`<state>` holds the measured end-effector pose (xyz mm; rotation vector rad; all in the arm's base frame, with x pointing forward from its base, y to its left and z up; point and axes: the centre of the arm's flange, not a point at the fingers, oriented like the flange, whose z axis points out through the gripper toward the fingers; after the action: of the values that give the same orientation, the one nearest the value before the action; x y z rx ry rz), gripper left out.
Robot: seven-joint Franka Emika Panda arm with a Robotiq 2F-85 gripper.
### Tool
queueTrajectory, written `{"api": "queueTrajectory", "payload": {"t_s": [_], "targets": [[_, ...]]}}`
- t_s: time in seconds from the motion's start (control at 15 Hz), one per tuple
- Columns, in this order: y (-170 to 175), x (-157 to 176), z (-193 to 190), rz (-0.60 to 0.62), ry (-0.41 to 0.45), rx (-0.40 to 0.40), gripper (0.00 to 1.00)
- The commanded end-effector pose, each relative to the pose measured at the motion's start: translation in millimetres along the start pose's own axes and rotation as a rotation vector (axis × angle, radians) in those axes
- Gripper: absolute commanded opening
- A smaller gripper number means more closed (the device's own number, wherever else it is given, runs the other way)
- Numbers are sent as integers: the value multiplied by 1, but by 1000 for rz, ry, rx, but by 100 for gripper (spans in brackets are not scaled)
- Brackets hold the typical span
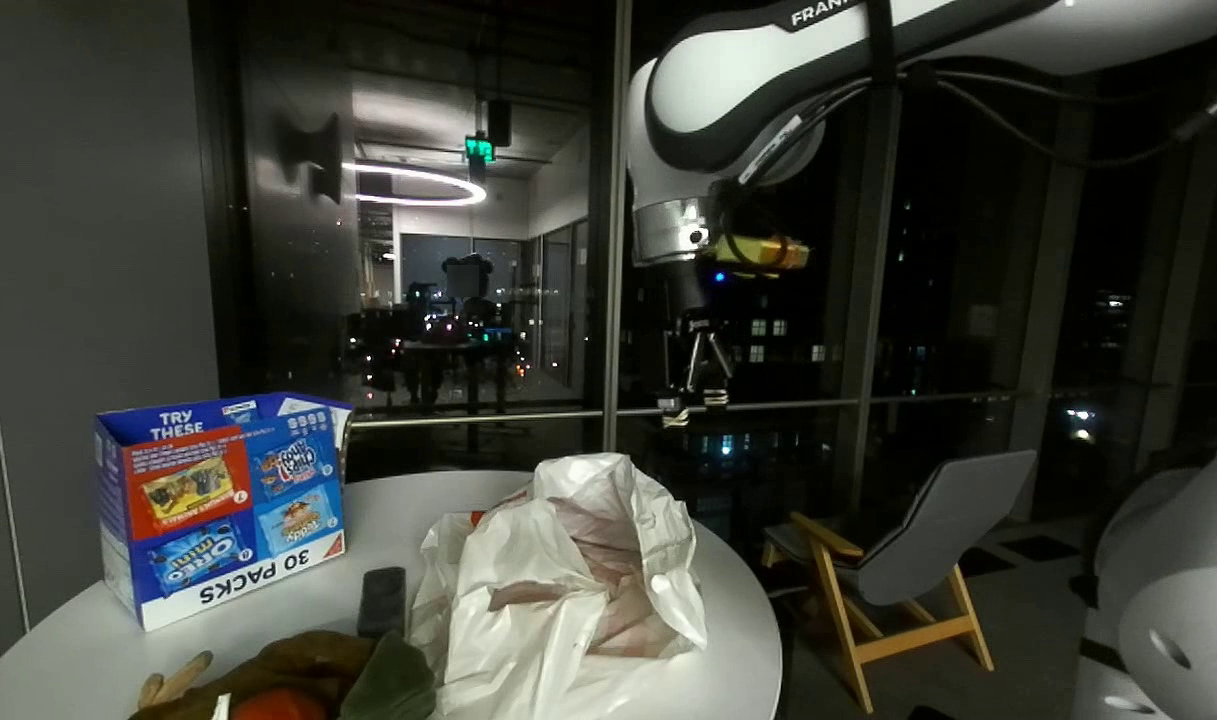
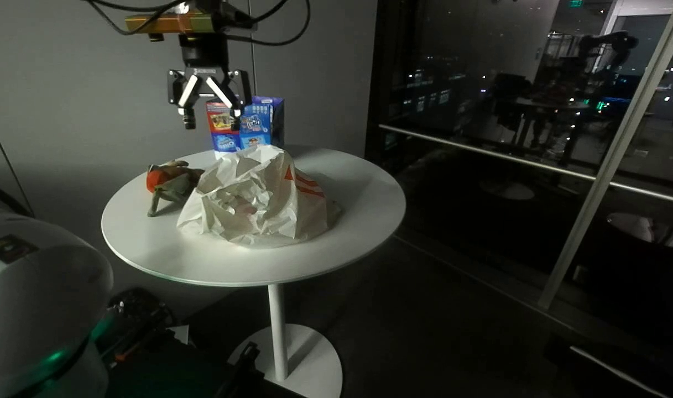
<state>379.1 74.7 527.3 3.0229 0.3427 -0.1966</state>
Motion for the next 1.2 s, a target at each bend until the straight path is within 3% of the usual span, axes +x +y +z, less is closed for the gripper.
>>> {"api": "queueTrajectory", "payload": {"t_s": [0.0,0.6,1.13], "targets": [[-66,34,9,-164,-15,-55,100],[-206,71,69,-656,-38,-180,100],[-277,109,126,-1068,-10,-283,100]]}}
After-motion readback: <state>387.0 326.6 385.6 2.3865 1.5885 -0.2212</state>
